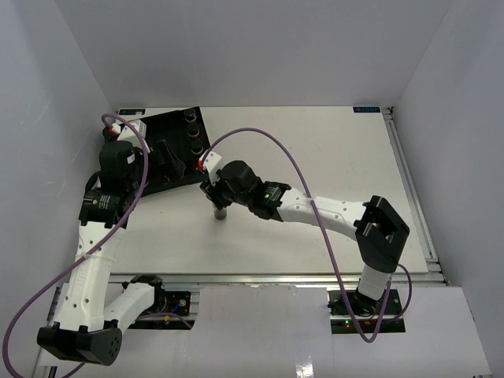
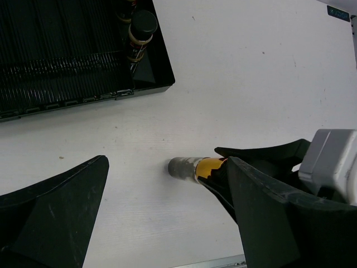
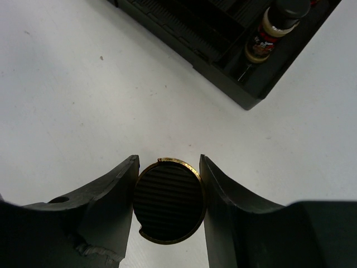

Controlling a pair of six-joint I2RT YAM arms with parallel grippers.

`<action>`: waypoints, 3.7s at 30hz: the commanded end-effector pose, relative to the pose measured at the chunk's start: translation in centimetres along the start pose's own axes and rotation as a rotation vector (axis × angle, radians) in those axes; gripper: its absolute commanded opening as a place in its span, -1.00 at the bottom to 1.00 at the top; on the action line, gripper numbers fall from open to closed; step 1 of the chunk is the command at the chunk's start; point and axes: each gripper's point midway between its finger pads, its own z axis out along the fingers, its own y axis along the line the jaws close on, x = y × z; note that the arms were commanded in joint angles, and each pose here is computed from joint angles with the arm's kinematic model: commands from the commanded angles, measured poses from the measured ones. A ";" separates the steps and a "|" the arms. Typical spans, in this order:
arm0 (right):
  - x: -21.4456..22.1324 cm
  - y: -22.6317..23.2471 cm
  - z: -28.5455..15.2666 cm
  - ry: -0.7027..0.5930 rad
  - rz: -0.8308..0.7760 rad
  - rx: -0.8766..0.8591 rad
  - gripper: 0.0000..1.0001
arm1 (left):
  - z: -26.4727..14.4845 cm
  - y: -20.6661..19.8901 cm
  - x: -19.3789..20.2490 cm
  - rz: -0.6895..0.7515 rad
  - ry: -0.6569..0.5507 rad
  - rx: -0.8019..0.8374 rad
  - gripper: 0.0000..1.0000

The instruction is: Organize the condiment bottles

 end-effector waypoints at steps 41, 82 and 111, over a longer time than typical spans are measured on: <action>-8.7 -12.4 -9.5 -0.163 0.105 0.428 0.63 | -0.4 -5.5 -0.4 0.119 0.113 0.298 0.96; 0.0 -19.7 -17.5 -0.123 0.269 0.534 0.64 | 5.9 -8.8 10.4 0.339 0.394 0.094 0.91; 0.4 -20.1 -18.1 -0.118 0.284 0.532 0.64 | 5.2 -7.3 10.9 0.324 0.421 0.001 0.86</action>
